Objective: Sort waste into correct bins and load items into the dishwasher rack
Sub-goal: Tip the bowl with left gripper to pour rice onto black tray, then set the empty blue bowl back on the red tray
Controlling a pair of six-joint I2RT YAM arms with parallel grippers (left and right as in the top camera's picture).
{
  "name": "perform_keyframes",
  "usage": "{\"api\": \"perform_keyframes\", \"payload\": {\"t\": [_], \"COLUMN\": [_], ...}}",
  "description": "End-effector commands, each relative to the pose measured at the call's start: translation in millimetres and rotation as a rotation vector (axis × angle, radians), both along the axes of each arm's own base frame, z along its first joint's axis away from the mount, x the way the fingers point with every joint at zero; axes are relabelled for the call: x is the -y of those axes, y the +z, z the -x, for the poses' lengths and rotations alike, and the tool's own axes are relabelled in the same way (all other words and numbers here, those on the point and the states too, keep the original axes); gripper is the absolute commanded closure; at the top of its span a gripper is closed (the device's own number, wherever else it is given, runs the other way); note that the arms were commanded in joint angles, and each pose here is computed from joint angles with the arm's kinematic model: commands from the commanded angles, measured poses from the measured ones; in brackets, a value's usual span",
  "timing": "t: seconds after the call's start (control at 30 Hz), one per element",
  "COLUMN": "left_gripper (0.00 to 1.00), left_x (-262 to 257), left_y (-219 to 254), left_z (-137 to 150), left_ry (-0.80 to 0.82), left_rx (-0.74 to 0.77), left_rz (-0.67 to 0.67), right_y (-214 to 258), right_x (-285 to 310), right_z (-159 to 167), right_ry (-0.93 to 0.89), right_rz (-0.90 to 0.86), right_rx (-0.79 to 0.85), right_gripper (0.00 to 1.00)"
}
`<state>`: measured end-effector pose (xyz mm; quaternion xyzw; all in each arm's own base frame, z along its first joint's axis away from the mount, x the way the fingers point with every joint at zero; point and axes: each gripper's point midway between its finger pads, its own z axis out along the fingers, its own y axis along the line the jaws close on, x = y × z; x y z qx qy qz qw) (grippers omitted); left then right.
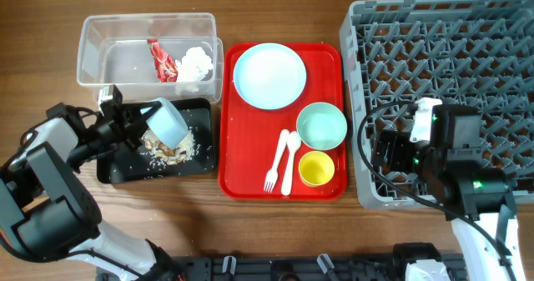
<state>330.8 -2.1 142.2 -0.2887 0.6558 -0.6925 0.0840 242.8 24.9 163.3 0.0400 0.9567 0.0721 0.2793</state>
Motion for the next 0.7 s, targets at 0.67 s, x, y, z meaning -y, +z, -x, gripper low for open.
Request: {"api": "perform_keyframes", "payload": {"t": [0.67], "left_gripper": [0.96], "left_x": [227], "left_y": [-78], "left_z": [33], "left_ry": [-0.657], "left_rx": [0.273], "left_rz": [-1.267], "right_y": [10], "right_x": [-3], "right_z": [-3], "right_ry": [0.002], "right_rz": [-0.021], "right_rx": [0.026], "right_gripper": [0.00]}}
